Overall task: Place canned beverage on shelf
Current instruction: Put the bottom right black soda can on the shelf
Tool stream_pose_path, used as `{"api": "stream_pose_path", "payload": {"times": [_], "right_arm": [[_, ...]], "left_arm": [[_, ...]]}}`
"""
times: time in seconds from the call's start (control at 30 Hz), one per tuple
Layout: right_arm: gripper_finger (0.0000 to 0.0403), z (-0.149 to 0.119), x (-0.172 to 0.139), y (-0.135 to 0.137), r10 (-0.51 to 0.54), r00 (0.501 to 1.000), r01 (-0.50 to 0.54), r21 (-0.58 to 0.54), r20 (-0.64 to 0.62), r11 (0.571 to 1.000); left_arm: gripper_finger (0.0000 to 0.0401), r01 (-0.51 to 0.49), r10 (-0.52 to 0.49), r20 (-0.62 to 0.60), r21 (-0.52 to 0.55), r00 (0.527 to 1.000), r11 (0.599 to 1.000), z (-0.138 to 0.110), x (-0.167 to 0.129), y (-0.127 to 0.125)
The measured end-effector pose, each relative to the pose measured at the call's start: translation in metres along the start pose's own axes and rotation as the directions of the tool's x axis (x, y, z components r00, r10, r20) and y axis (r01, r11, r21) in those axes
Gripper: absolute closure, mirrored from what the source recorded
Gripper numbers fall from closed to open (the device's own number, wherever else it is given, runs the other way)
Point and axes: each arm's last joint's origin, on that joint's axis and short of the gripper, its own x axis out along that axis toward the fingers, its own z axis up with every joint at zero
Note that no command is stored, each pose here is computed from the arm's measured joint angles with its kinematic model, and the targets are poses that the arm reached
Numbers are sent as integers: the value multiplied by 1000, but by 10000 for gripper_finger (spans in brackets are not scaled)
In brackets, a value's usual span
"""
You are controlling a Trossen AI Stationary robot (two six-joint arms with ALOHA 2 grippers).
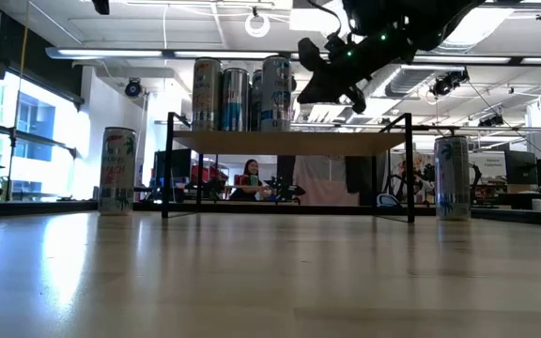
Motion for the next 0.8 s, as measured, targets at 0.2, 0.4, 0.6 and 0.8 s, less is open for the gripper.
{"api": "stream_pose_path", "payload": {"times": [0.2, 0.4, 0.6, 0.8], "right_arm": [[403, -6, 6, 1, 28, 1000, -27, 34, -9, 999], [403, -9, 5, 7, 55, 998, -54, 38, -17, 998], [403, -10, 5, 9, 59, 998, -58, 60, -20, 997], [403, -12, 3, 14, 73, 997, -71, 55, -25, 996]], "left_arm": [[401, -14, 14, 1, -7, 1000, 1000, 0, 0, 1], [401, -21, 21, 1, -7, 1000, 1000, 0, 0, 1], [401, -21, 21, 1, -7, 1000, 1000, 0, 0, 1], [401, -22, 22, 3, -7, 1000, 1000, 0, 0, 1]]}}
